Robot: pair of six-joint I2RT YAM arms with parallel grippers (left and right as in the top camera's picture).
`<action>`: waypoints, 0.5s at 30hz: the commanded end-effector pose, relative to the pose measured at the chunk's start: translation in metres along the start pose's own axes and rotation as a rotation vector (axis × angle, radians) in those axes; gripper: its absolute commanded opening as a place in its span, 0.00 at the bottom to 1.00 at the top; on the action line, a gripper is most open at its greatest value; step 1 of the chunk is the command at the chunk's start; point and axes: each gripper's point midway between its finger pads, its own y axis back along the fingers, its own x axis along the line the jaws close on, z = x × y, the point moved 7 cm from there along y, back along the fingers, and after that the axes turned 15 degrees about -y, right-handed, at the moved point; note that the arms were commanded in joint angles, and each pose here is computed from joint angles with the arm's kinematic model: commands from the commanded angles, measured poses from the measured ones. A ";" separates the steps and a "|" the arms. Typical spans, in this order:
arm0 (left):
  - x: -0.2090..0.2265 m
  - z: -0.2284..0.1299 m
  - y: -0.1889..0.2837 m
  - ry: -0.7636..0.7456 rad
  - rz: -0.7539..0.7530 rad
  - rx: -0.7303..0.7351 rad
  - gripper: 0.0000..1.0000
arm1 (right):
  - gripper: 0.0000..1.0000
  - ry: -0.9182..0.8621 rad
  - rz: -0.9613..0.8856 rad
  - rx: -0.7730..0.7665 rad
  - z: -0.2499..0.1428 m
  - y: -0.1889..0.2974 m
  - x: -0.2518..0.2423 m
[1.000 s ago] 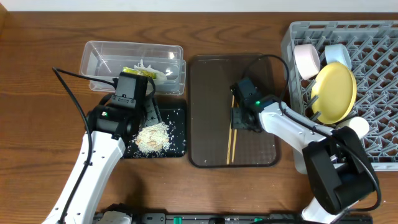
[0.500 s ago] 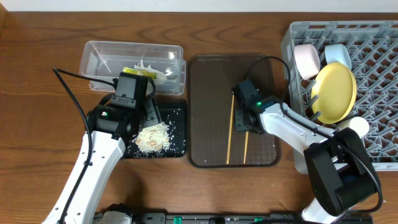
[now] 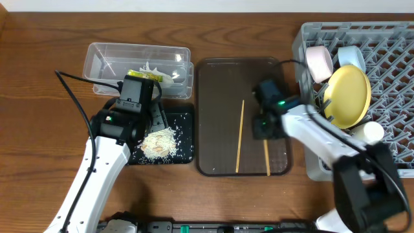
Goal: Sort waste into correct bins and load items into the dishwasher rack
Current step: 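Carry the chopstick right and drop it into the rack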
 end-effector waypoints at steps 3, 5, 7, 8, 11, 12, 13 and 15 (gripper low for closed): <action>0.002 -0.001 -0.002 0.007 0.015 0.008 0.71 | 0.01 0.076 0.094 -0.208 0.046 0.083 -0.024; 0.002 -0.001 -0.002 0.007 0.015 0.008 0.71 | 0.01 0.083 0.082 -0.245 0.053 0.096 -0.044; 0.002 -0.001 -0.002 0.007 0.015 0.008 0.71 | 0.01 0.058 0.059 -0.258 0.058 0.102 -0.064; 0.002 -0.001 -0.002 0.007 0.015 0.008 0.71 | 0.01 0.046 0.044 -0.252 0.061 0.102 -0.074; 0.002 -0.001 -0.002 0.007 0.015 0.008 0.71 | 0.01 0.012 0.005 -0.221 0.064 0.097 -0.101; 0.002 -0.001 -0.002 0.007 0.015 0.008 0.71 | 0.01 -0.003 -0.007 -0.208 0.065 0.095 -0.109; 0.002 -0.001 -0.002 0.007 0.015 0.008 0.71 | 0.01 -0.017 -0.014 -0.199 0.066 0.093 -0.115; 0.002 -0.001 -0.002 0.007 0.015 0.008 0.71 | 0.01 -0.045 -0.025 -0.180 0.068 0.088 -0.124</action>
